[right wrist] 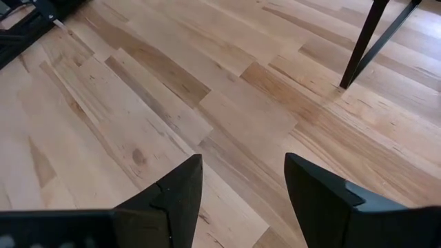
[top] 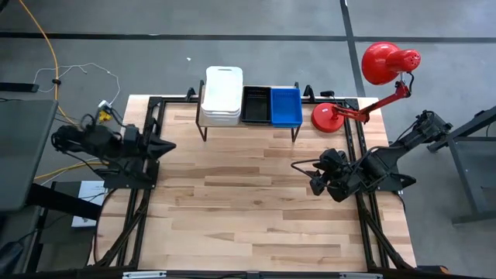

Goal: Stack baskets on shelf by color
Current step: Return to Home Position

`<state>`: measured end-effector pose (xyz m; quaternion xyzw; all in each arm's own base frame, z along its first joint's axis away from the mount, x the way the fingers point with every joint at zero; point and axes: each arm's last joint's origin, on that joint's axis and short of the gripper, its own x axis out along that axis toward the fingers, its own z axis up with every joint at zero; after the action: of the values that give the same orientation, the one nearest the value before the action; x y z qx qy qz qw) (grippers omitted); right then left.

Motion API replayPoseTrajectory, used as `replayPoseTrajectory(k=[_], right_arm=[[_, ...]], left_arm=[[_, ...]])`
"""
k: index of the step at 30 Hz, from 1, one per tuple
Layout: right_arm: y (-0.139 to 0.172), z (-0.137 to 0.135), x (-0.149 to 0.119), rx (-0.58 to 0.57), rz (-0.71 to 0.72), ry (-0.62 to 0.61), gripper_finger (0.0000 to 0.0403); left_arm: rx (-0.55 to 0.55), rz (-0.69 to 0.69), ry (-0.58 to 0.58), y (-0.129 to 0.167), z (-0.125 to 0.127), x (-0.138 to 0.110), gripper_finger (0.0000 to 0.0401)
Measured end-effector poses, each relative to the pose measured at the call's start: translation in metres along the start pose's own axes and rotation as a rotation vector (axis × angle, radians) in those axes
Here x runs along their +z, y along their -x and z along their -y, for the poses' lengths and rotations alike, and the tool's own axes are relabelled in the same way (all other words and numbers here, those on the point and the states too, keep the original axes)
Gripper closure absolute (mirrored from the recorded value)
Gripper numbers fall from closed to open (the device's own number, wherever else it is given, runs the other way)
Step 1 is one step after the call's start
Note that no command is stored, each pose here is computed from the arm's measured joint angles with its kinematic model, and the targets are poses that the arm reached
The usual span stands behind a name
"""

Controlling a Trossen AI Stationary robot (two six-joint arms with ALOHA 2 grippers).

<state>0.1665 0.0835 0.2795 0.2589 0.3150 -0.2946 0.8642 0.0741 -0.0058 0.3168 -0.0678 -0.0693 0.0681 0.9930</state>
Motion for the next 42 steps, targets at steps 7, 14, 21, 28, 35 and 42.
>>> replayPoseTrajectory(k=[7,14,21,28,35,42], right_arm=[[0.000,0.000,0.000,0.005,-0.016,0.000,0.0211],[0.000,0.000,-0.001,0.005,-0.017,0.000,0.0211],[0.000,0.000,-0.001,0.015,-0.050,-0.007,0.0211],[0.000,0.004,-0.003,-0.023,-0.064,0.030,0.0211],[0.000,0.003,-0.003,-0.016,-0.068,-0.005,0.0211],[0.001,0.010,-0.007,-0.068,-0.172,-0.067,0.0213]], left_arm=[[0.018,0.056,-0.011,0.004,-0.007,-0.038,0.0401],[0.021,0.069,-0.010,0.008,-0.016,-0.060,0.0401],[0.013,-0.007,0.070,0.000,-0.025,-0.090,0.0401],[0.017,-0.018,0.091,-0.005,-0.032,-0.121,0.0401],[0.068,-0.072,0.138,-0.006,-0.038,-0.144,0.0401],[0.058,-0.102,0.129,-0.006,-0.038,-0.147,0.0401]])
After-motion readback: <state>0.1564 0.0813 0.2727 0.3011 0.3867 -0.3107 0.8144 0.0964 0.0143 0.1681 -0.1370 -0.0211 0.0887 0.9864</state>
